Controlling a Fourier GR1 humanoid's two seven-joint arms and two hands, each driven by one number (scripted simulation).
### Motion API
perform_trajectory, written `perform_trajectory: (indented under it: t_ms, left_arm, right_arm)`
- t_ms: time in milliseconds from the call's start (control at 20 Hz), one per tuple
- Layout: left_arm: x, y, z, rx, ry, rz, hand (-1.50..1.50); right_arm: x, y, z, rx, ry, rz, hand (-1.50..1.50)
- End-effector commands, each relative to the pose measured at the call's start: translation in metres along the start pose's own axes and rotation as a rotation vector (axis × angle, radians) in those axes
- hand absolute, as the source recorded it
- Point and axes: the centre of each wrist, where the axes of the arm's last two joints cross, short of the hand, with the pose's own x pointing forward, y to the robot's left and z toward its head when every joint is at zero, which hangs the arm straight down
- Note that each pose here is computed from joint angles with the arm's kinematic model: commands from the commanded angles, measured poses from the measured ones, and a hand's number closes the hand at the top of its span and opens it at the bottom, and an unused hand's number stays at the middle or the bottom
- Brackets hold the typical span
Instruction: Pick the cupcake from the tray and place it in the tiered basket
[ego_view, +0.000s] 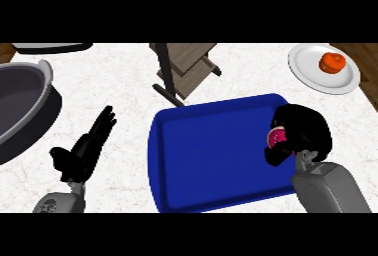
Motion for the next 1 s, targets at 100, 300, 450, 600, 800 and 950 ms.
perform_trajectory:
  t_ms: [100,300,450,600,800,950]
  left_arm:
    - [-0.003,0.003,0.005,0.007,0.007,-0.002,0.00]
    - [-0.007,0.004,0.009,-0.028,-0.003,-0.014,0.00]
    - [0.010,-0.022,-0.004,-0.067,-0.013,0.000,0.00]
    - [0.003,-0.033,-0.003,-0.069,-0.025,-0.005,0.00]
    - [0.010,-0.027,-0.007,-0.078,-0.022,-0.005,0.00]
    - [0.018,-0.013,-0.012,-0.089,-0.037,0.000,0.00]
  right_arm:
    - [-0.008,-0.081,0.038,-0.229,0.290,-0.362,1.50]
    - [0.006,-0.140,0.087,-0.414,0.184,-0.566,1.50]
    - [0.019,-0.177,0.114,-0.513,0.170,-0.533,1.50]
    - [0.044,-0.199,0.126,-0.534,0.151,-0.541,1.50]
    - [0.068,-0.237,0.119,-0.535,0.150,-0.557,1.50]
    - [0.085,-0.267,0.112,-0.538,0.147,-0.612,1.50]
